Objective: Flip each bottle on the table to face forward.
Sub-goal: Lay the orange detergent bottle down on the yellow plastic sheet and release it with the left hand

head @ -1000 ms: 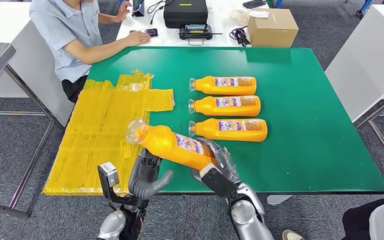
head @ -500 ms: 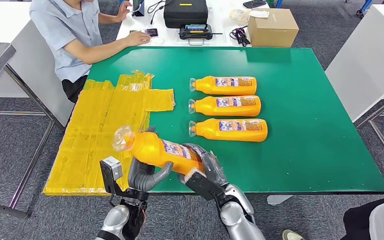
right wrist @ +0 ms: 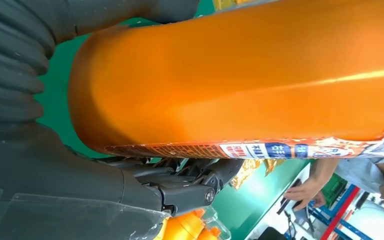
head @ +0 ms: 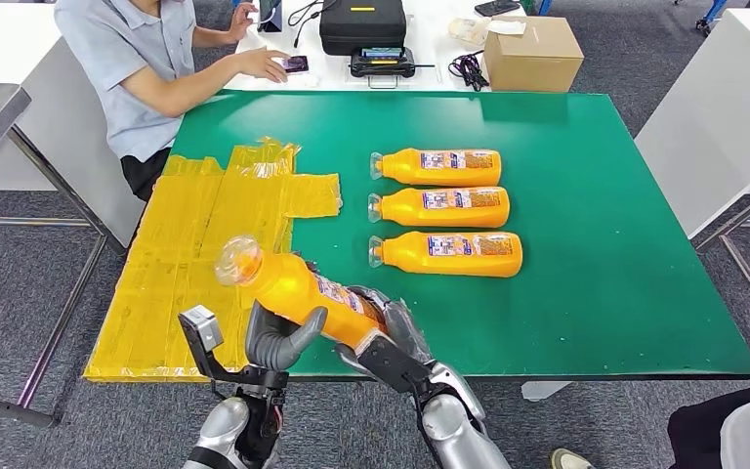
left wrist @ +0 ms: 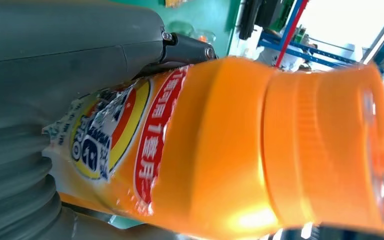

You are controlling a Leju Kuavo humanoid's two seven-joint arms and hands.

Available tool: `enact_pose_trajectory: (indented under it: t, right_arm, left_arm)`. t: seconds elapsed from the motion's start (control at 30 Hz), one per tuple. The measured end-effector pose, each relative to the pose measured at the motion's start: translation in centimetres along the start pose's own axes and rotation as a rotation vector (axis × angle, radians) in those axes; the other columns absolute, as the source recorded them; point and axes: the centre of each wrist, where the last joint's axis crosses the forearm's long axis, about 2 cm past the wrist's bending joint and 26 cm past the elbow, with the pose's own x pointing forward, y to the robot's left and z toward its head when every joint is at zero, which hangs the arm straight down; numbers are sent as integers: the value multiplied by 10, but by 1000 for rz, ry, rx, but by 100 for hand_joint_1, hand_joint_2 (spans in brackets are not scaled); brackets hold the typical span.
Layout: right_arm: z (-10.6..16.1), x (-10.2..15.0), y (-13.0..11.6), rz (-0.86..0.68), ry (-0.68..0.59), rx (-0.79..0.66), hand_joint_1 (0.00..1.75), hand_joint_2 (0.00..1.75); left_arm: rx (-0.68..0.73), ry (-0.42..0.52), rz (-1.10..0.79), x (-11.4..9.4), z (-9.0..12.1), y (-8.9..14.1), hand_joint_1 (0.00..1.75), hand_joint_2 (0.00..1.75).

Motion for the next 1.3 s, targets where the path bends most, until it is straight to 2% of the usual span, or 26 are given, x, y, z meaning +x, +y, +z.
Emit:
enact_pose_trajectory:
  t: [0.03,0.07,0.27,0.43,0.5,0.53,0.7,0.77,0.83,1.13,1.3]
  right_arm:
    - [0,0,0,-8,0,1,23,175]
    - [0,-1,1,-20,0,4,5,175]
    - [-1,-5,3,-79,10,9,0,175]
    - [1,-9,2,-108,28,-7,0,175]
    - [2,-10,1,-109,43,-19,0,175]
    - [4,-11,1,-106,52,-28,0,175]
    - [13,-14,-6,-61,86,-84,0,175]
    - [16,-15,-11,-46,91,-105,0,175]
    - [16,-15,-15,-40,94,-117,0,175]
    - [18,-15,-27,-33,90,-160,0,175]
    - [15,-14,-28,-43,73,-155,0,175]
  left_arm:
    - [-1,-1,28,0,0,0,175,175]
    - [-5,0,61,0,0,1,175,175]
    - [-48,3,204,2,1,0,175,175]
    - [-67,-5,165,6,0,-1,175,175]
    - [-48,-18,30,8,-2,-1,175,175]
    - [-32,-29,-96,10,-3,0,175,175]
    - [-31,-142,-939,27,-10,1,175,175]
    - [-34,-205,-1185,35,-13,1,175,175]
    - [-27,-241,-1280,40,-14,1,175,175]
    - [39,-276,-1381,55,-22,10,175,175]
    - [82,-288,-1631,62,-36,18,175,175]
